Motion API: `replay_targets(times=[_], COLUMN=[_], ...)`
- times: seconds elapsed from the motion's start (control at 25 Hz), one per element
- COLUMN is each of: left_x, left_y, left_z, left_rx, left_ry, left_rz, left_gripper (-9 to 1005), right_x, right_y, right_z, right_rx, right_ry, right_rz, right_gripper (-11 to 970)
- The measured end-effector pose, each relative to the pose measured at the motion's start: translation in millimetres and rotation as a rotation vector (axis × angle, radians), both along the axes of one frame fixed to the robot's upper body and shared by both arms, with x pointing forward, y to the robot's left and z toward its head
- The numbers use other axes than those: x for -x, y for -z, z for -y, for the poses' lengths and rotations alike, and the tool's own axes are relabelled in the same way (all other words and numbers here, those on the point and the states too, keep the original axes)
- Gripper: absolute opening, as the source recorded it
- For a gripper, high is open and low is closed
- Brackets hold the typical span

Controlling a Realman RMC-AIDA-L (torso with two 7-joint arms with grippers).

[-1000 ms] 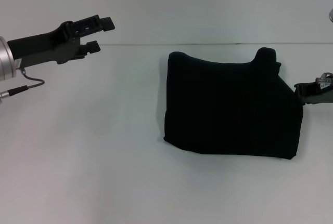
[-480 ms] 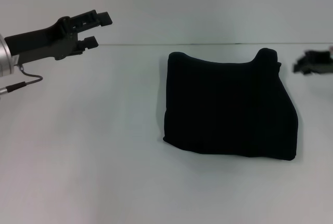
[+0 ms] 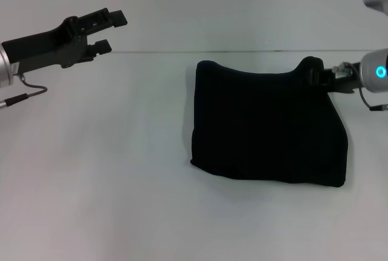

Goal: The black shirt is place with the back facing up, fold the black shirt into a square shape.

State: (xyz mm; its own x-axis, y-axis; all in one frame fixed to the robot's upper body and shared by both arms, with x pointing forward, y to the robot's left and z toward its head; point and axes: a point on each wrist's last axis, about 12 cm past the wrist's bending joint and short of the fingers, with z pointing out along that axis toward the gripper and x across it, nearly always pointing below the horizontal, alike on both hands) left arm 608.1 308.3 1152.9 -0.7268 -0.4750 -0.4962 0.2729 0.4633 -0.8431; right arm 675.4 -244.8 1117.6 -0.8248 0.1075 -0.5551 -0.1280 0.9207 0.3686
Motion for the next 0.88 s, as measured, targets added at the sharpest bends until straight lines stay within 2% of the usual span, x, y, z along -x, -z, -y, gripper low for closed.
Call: replay_targets(times=[0.12,0.24,0.36,0.48,0.6,0.68,0.76,0.88], left_x=[-0.1,-0.5,0.5,8.7,25.8,32.9,36.8,37.6], left_y=[-0.2,-0.6,-0.9,3.5,13.2,20.8,34.1,48.5], left_z=[-0.3,0.4,1.9,7.2,17.9,29.7,43.1,50.8], left_rx=[0.001,-0.001,-0.007,-0.048,-0.098,-0.103,-0.088,-0.067], left_ry=[-0.002,0.001,0.024,0.125,0.289,0.351,0.356,0.320], left_rz=[0.001,0.001,-0.003,-0.060,-0.151,-0.193,-0.256,-0.309], left_gripper=[948,948,948,949,949,949,938,906], right_x=[-3.8,-9.6,-14.5,-15.1,-14.5,-13.8,-13.3,-13.3], right_y=[2.3,-5.5,-25.1,-46.6,-65.3,-77.1,-86.5,-93.8], right_z=[12.6,27.3,33.1,38.3,47.6,53.6,58.7,63.4], right_rx=[0.063,0.085,0.055,0.024,-0.014,-0.052,-0.083,-0.101], right_ry=[0.068,0.123,0.117,0.087,0.064,0.048,0.037,0.034], right_rz=[0.014,0.047,0.072,0.081,0.061,0.042,0.033,0.029], right_gripper=[244,241,238,239,243,244,244,245])
